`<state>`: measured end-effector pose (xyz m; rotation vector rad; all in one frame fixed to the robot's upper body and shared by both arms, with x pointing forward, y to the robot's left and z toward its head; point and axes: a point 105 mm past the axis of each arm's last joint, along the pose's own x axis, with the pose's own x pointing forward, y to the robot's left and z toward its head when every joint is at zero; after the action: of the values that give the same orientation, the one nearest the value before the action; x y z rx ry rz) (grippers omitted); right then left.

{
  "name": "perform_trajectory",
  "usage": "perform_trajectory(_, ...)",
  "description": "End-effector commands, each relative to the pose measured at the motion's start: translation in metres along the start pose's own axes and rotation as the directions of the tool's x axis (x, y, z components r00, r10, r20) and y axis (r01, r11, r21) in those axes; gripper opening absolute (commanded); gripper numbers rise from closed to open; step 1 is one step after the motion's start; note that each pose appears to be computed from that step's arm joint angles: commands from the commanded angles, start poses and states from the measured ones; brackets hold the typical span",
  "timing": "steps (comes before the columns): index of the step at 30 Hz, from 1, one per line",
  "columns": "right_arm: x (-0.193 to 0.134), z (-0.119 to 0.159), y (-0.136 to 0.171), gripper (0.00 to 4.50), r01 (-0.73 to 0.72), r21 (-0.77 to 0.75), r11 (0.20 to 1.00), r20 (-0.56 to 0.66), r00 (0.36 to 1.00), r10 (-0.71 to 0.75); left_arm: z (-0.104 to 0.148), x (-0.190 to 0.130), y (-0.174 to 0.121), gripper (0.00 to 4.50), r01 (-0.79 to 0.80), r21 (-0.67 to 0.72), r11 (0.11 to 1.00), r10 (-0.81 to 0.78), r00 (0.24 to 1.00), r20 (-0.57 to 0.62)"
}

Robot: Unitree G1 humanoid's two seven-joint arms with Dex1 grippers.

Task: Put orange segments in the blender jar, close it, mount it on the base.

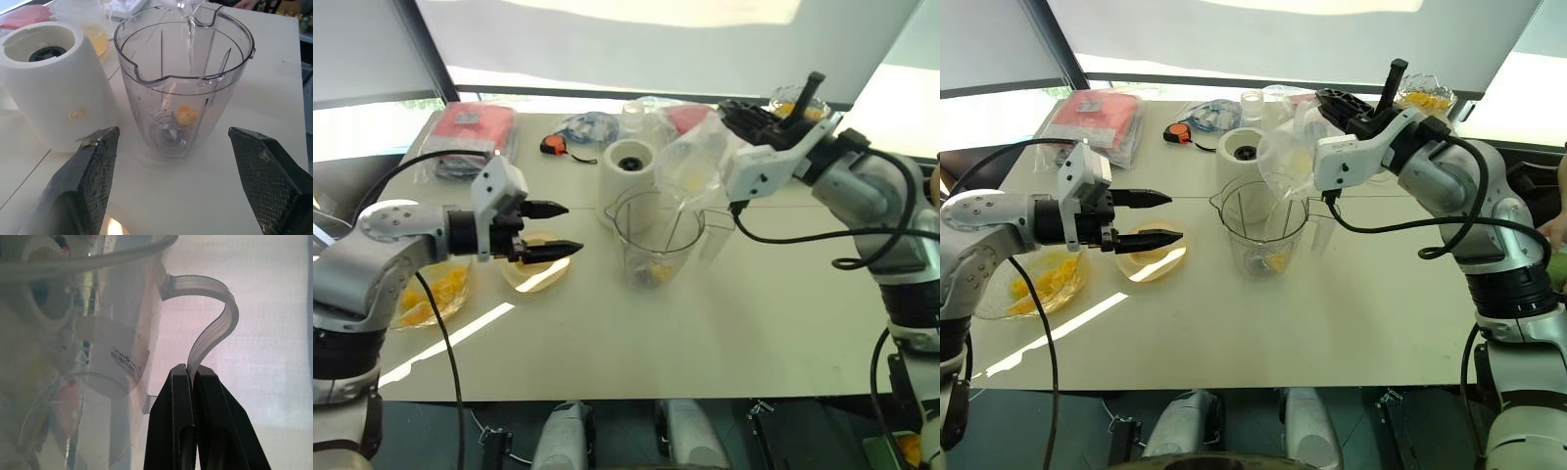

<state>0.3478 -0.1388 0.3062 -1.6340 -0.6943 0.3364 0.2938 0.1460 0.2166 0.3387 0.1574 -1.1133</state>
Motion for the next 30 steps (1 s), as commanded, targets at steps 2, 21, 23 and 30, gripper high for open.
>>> perform_trajectory(2, 0.000, -0.001, -0.021, 0.04, 0.071, -0.048, 0.996, 0.003, 0.998, -0.071, 0.011, 0.001, -0.002, 3.71, 0.004, 0.047, 0.999, -0.005, 1.000, 0.020)
perform_trajectory(21, -0.022, -0.043, -0.021, 0.04, 0.306, 0.663, 0.683, -0.264, 0.950, -0.168, 0.011, 0.000, 0.002, 3.71, 0.008, 0.044, 0.999, -0.009, 1.000, 0.016)
perform_trajectory(23, -0.030, -0.054, -0.018, 0.04, 0.386, 0.765, 0.515, -0.355, 0.921, -0.163, 0.011, 0.000, 0.002, 3.71, 0.013, 0.044, 0.999, -0.013, 1.000, 0.014)
perform_trajectory(30, -0.084, -0.113, 0.001, 0.04, 0.730, 0.677, 0.091, -0.725, 0.683, -0.083, 0.013, 0.002, -0.004, 3.71, 0.042, 0.043, 0.998, -0.043, 0.999, 0.022)
